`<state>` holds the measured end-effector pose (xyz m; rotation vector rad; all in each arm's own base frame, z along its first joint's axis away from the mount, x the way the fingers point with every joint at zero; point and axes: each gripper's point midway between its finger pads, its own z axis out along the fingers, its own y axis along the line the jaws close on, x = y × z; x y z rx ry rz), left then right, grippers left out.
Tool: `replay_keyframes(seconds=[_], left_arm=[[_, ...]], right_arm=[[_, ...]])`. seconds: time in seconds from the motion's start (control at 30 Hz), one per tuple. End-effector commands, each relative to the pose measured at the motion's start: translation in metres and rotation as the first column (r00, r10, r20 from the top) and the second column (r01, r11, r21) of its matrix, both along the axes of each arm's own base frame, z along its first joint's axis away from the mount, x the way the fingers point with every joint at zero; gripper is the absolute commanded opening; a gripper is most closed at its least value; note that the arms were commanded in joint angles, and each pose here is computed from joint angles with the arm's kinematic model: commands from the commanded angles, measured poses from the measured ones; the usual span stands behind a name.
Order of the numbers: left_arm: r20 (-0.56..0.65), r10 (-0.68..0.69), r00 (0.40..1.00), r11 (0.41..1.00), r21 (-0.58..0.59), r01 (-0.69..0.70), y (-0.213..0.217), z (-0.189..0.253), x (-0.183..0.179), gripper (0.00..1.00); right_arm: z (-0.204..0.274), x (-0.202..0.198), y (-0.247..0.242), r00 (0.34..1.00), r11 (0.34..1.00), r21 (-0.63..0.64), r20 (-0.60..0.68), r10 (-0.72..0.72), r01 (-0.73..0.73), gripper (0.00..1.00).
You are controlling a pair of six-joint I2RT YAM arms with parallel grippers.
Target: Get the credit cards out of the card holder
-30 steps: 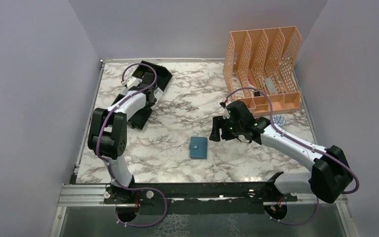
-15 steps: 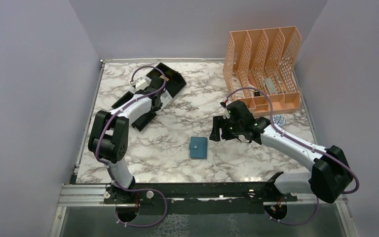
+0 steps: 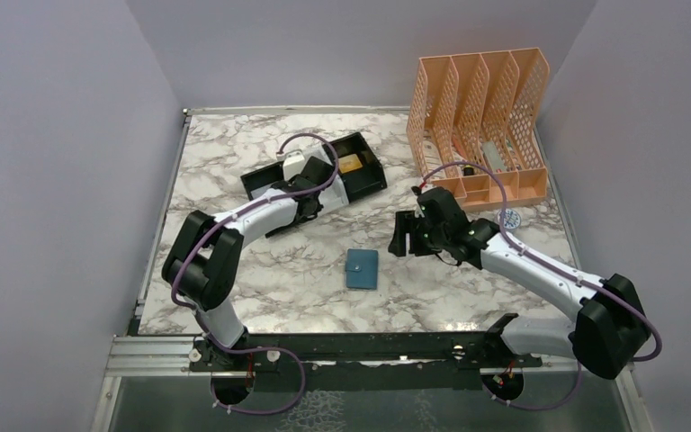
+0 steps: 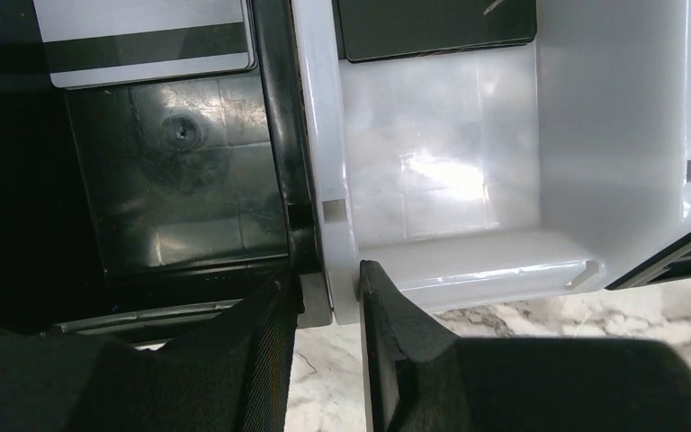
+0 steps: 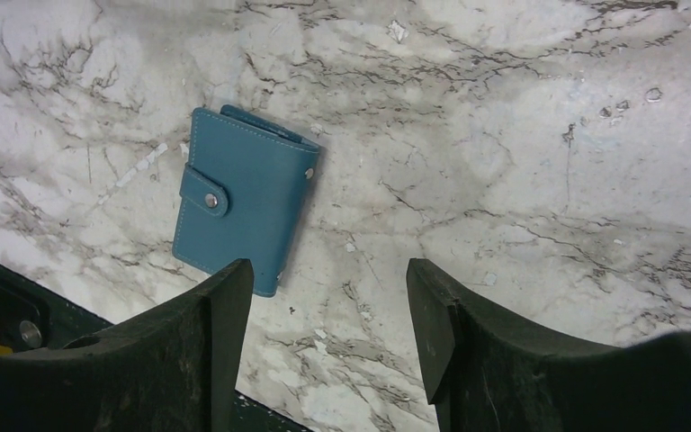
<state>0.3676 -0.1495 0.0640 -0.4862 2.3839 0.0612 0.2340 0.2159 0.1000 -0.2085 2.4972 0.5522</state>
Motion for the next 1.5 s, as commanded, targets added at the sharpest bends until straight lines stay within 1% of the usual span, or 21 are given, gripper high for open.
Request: replay_keyframes(seconds=[0.0, 0.1, 0.23, 0.4, 0.43, 0.5, 0.6, 0.73, 0.8, 1.0, 1.1, 1.23, 1.37, 1.47], left_arm=[[-0.059, -0.159, 0.986, 0.987, 0.023, 0.161, -0.022, -0.015, -0.023, 0.29], [-0.054, -0.239, 0.969, 0.969, 0.047, 0.242, -0.035, -0.011, -0.025, 0.29], [-0.049, -0.3, 0.953, 0.95, 0.068, 0.303, -0.046, -0.01, -0.029, 0.29], [-0.051, -0.335, 0.941, 0.937, 0.084, 0.338, -0.052, -0.013, -0.034, 0.29], [-0.028, -0.344, 0.939, 0.935, 0.078, 0.345, -0.053, -0.004, -0.033, 0.29], [-0.025, -0.353, 0.935, 0.932, 0.08, 0.354, -0.054, -0.002, -0.033, 0.3], [-0.027, -0.368, 0.93, 0.927, 0.066, 0.369, -0.058, -0.002, -0.033, 0.36], [-0.033, -0.4, 0.916, 0.916, 0.032, 0.401, -0.065, -0.001, -0.037, 0.53], [-0.024, -0.408, 0.913, 0.913, 0.007, 0.408, -0.069, 0.004, -0.038, 0.59], [0.064, -0.398, 0.915, 0.916, -0.037, 0.4, -0.072, 0.034, -0.038, 0.77], [0.113, -0.396, 0.911, 0.914, -0.043, 0.403, -0.068, 0.052, -0.041, 0.8], [0.155, -0.417, 0.896, 0.899, -0.077, 0.432, -0.064, 0.064, -0.057, 0.84], [0.19, -0.499, 0.845, 0.834, -0.159, 0.528, -0.069, 0.063, -0.087, 0.84], [0.24, -0.557, 0.795, 0.759, -0.242, 0.605, -0.079, 0.067, -0.11, 0.85]], right_arm=[[0.01, 0.01, -0.01, 0.994, 0.996, 0.007, 0.065, -0.088, 0.088, 0.64], [0.011, 0.01, -0.012, 0.991, 0.994, 0.015, 0.072, -0.112, 0.111, 0.64], [0.012, 0.008, -0.014, 0.988, 0.991, 0.033, 0.073, -0.134, 0.132, 0.65], [0.011, 0.005, -0.017, 0.985, 0.987, 0.047, 0.073, -0.154, 0.151, 0.65], [0.011, 0.005, -0.018, 0.985, 0.987, 0.048, 0.075, -0.158, 0.155, 0.65], [0.011, 0.005, -0.018, 0.984, 0.986, 0.048, 0.078, -0.162, 0.158, 0.65], [0.01, 0.005, -0.016, 0.986, 0.988, 0.05, 0.074, -0.147, 0.144, 0.65], [0.006, -0.002, -0.004, 0.996, 0.994, 0.074, 0.041, -0.079, 0.075, 0.66], [0.003, -0.005, 0.003, 0.999, 0.994, 0.1, 0.027, -0.043, 0.041, 0.66], [-0.001, -0.016, 0.031, 0.997, 0.975, 0.21, -0.014, 0.082, -0.077, 0.66], [-0.011, -0.022, 0.044, 0.989, 0.96, 0.251, -0.054, 0.138, -0.121, 0.65], [-0.026, -0.025, 0.056, 0.979, 0.947, 0.293, -0.112, 0.17, -0.131, 0.59], [-0.041, -0.027, 0.064, 0.971, 0.939, 0.319, -0.155, 0.184, -0.127, 0.53], [-0.055, -0.024, 0.063, 0.97, 0.949, 0.302, -0.186, 0.155, -0.094, 0.51]])
